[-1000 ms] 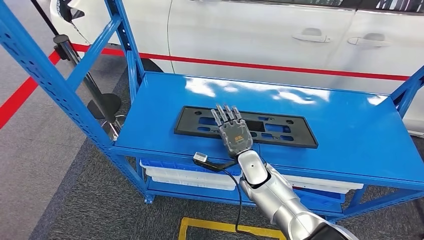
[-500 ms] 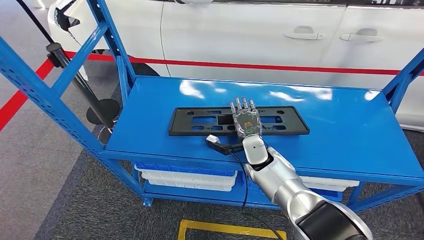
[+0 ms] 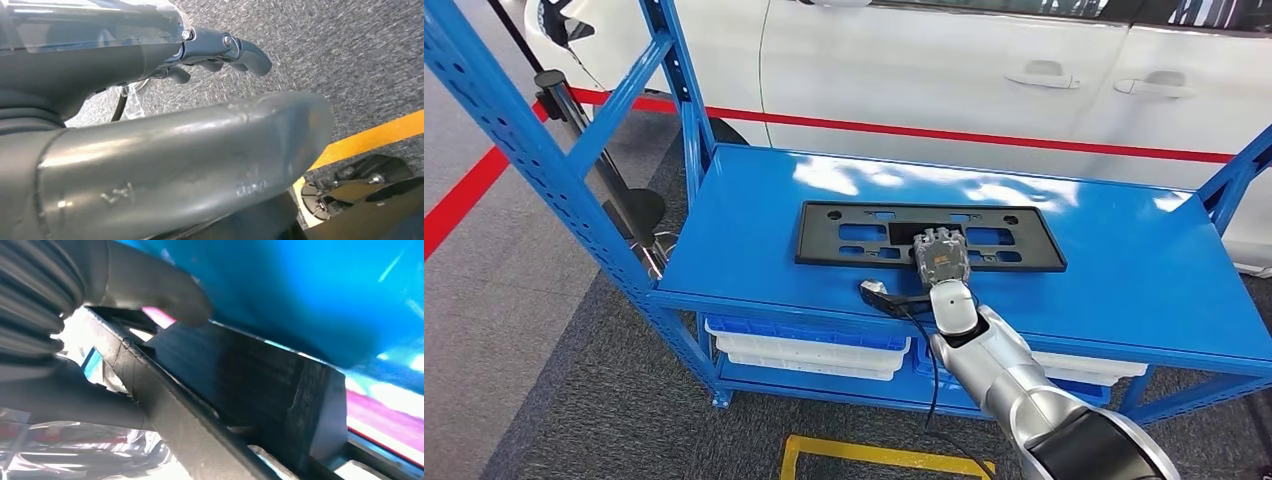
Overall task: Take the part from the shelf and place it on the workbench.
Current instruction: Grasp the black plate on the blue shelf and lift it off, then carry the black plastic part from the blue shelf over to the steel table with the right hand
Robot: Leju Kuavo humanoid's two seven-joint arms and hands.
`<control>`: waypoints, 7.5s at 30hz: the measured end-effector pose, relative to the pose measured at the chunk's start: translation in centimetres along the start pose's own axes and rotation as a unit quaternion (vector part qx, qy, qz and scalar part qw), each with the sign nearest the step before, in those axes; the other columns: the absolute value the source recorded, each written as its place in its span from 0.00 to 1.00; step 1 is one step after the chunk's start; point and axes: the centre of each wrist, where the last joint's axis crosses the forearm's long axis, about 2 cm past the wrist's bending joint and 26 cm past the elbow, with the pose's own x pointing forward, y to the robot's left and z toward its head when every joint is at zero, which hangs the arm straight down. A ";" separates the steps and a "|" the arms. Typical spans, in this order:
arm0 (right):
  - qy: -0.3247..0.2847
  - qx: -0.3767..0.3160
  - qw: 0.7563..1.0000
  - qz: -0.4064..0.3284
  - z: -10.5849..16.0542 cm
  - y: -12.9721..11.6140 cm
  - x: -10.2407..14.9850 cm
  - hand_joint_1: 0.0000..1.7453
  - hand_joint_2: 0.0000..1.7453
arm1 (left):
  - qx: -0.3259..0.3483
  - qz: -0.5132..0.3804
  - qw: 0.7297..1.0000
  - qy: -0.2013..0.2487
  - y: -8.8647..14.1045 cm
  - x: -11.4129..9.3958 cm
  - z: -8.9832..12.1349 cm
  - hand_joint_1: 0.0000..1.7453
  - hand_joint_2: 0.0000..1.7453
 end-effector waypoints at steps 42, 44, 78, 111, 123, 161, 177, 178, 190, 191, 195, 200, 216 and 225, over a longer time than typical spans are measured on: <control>-0.381 -0.171 0.412 -0.810 3.2 -19.7 -13.3 1.00 1.00 | 0.029 0.222 0.958 -0.180 0.4 -0.5 -0.1 0.00 0.50; -0.387 -0.171 0.418 -0.804 4.0 -19.1 -13.3 1.00 1.00 | 0.027 0.239 0.954 -0.179 0.4 -0.5 -0.1 0.00 1.00; -0.400 -0.183 0.456 -0.774 10.0 -15.7 -11.2 1.00 1.00 | 0.061 0.318 0.936 -0.142 0.1 -1.2 0.1 0.00 1.00; -0.372 -0.171 0.431 -0.804 15.2 -12.4 -9.9 1.00 1.00 | 0.079 0.314 0.943 -0.077 0.3 -3.8 0.5 0.00 1.00; -0.374 -0.172 0.430 -0.803 15.6 -12.4 -10.2 1.00 1.00 | 0.082 0.304 0.946 -0.078 0.9 -4.2 0.4 0.00 1.00; -0.336 -0.150 0.423 -0.828 17.0 -10.6 -11.3 1.00 1.00 | 0.087 0.273 0.956 -0.052 0.0 -2.9 0.4 0.00 1.00; -0.349 -0.160 0.416 -0.825 15.8 -11.9 -11.7 1.00 1.00 | 0.042 0.262 0.959 -0.094 0.4 -2.6 0.2 0.00 1.00; -0.352 -0.162 0.415 -0.823 15.7 -12.0 -11.7 1.00 1.00 | 0.039 0.254 0.962 -0.096 0.4 -2.7 0.2 0.00 1.00; -0.357 -0.176 0.420 -0.815 14.8 -12.6 -12.4 1.00 1.00 | 0.025 0.198 0.976 -0.091 0.2 -3.3 0.4 0.00 1.00; -0.358 -0.177 0.420 -0.815 14.8 -12.6 -12.5 1.00 1.00 | 0.024 0.195 0.976 -0.092 0.3 -3.3 0.4 0.00 1.00; -0.356 -0.180 0.423 -0.814 14.8 -12.6 -12.4 1.00 1.00 | 0.023 0.187 0.978 -0.093 0.6 -3.4 0.3 0.00 1.00; -0.345 -0.190 0.434 -0.810 15.4 -12.1 -11.8 1.00 1.00 | 0.019 0.176 0.979 -0.099 0.9 -3.3 0.2 0.00 1.00; -0.327 -0.202 0.438 -0.813 17.7 -11.2 -10.3 1.00 1.00 | 0.005 0.156 0.983 -0.096 0.5 -3.9 0.4 0.00 1.00; -0.308 -0.198 0.440 -0.820 18.3 -10.6 -10.0 1.00 1.00 | -0.006 0.142 0.986 -0.084 0.1 -4.0 0.5 0.00 1.00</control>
